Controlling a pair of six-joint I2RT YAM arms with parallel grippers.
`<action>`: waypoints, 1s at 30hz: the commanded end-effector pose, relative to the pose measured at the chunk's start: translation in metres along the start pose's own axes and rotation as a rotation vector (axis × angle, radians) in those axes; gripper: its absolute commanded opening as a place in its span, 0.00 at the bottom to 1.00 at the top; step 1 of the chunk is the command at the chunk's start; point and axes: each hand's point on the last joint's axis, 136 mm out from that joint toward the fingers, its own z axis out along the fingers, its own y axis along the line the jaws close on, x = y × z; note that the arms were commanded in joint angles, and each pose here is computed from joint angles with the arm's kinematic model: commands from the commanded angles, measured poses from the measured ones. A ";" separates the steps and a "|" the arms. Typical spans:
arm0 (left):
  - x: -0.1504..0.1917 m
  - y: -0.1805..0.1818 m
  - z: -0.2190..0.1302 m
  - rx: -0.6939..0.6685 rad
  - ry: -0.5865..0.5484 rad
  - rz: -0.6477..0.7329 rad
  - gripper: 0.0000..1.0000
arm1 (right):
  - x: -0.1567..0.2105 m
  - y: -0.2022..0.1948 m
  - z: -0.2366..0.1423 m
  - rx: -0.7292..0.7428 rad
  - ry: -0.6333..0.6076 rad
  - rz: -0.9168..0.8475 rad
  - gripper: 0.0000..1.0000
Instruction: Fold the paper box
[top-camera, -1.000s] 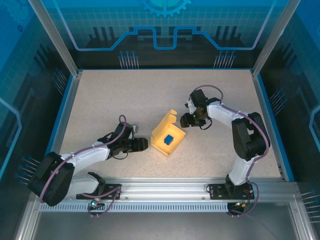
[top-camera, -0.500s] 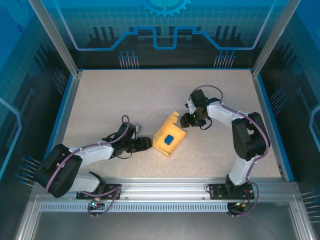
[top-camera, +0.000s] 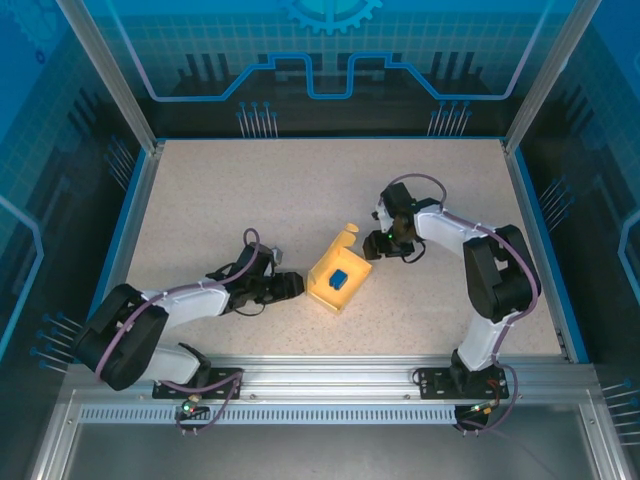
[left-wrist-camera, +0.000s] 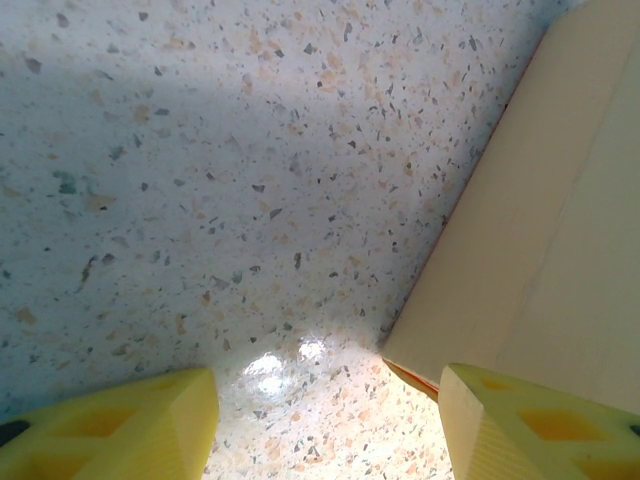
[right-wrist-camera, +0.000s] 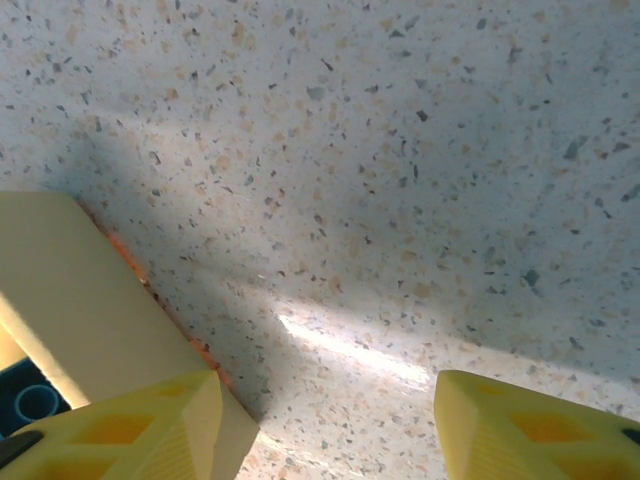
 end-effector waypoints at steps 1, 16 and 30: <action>-0.025 -0.007 0.005 -0.012 -0.093 0.043 0.63 | 0.004 -0.007 -0.023 0.037 -0.038 -0.019 0.59; -0.087 0.019 -0.054 -0.096 -0.310 0.007 0.64 | 0.106 0.079 -0.038 -0.153 0.018 -0.226 0.55; -0.102 0.017 -0.075 -0.115 -0.371 0.037 0.65 | 0.152 0.163 0.000 -0.266 0.111 -0.423 0.54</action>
